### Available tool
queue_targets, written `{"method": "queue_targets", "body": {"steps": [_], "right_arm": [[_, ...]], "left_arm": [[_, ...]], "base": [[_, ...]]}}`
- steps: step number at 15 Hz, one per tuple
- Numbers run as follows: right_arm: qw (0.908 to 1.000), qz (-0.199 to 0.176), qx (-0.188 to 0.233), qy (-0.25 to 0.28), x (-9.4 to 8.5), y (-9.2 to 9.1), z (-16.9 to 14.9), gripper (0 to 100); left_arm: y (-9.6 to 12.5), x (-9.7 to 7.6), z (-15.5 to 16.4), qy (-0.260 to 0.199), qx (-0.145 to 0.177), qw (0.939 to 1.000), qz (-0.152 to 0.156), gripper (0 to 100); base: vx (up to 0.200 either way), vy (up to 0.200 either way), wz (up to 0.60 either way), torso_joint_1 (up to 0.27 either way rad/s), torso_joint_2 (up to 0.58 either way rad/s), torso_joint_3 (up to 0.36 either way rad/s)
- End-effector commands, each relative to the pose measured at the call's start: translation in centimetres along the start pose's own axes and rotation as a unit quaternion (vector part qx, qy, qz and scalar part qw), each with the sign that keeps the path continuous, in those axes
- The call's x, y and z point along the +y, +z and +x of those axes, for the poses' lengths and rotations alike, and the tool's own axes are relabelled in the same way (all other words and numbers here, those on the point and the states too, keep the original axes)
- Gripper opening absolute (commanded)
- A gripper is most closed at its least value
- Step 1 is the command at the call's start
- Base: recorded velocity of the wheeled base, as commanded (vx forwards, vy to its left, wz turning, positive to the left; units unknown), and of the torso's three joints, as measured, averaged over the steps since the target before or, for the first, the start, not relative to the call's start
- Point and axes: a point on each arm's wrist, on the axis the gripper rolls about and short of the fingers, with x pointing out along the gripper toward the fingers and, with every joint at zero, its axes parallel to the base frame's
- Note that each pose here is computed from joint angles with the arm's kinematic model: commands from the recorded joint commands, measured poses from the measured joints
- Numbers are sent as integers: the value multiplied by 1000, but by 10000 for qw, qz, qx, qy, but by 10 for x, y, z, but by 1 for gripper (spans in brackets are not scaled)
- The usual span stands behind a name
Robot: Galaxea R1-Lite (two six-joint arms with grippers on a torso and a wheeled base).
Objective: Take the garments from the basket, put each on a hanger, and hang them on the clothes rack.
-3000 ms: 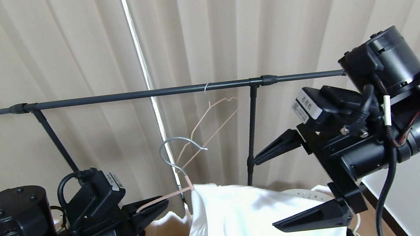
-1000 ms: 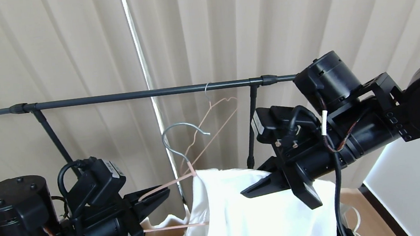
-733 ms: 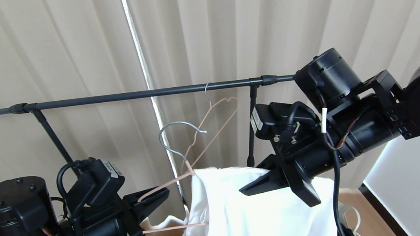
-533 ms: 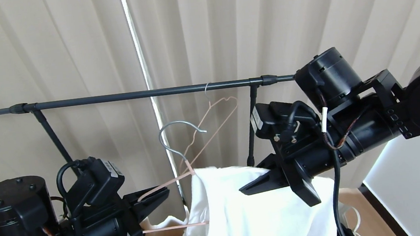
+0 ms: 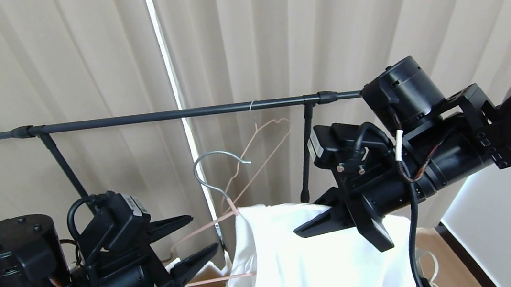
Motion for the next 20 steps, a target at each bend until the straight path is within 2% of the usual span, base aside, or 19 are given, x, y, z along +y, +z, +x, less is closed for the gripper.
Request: {"method": "queue_targets", "body": {"steps": [1,4,6,10,12,13,15,16,17,18,19,20], "right_arm": [[10000,13,13,13,4,-3,-3,0],[10000,57,-7,-79,4,-6,-11,0],[9998,66,-68,-200,3,-6,-20,0],[9988,167,-119,-433,-11,-11,-26,0],[9982,145,-188,-555,-17,-13,-25,0],[9973,181,-171,-687,-21,-17,-27,0],[9961,177,-117,-860,-20,-22,-28,0],[9943,153,-202,-1032,-22,-33,-28,0],[9931,74,-291,-1131,-20,-40,-26,0],[9907,22,-352,-1316,-19,-49,-25,0],[9907,22,-352,-1316,-19,-49,-25,0],[9847,-147,-455,-1675,-12,-64,-21,0]], "left_arm": [[-2,-1,-2,-1,34,10000,-11,100],[0,0,-12,121,-106,9999,22,100],[7,5,-25,365,-331,9988,7,100],[19,2,-46,526,-750,9954,-272,100],[21,5,-49,649,-813,9940,-334,100],[23,6,-50,700,-850,9926,-515,100],[21,7,-49,802,-696,9921,-670,100],[17,7,-47,1050,-283,9905,-838,100],[17,9,-45,1224,-15,9876,-982,100],[21,8,-44,1342,196,9835,-1201,100],[21,8,-44,1342,196,9835,-1201,100],[26,-1,-43,1379,666,9759,-1556,100]], "base": [[0,0,0,0,0,0],[0,0,0,0,0,0],[0,0,0,0,0,0],[0,0,0,0,0,0],[0,0,0,0,0,0],[0,0,0,0,0,0],[0,0,0,0,0,0],[0,0,0,0,0,0],[0,0,0,0,0,0],[0,0,0,0,0,0],[0,0,0,0,0,0],[0,0,0,0,0,0]]}}
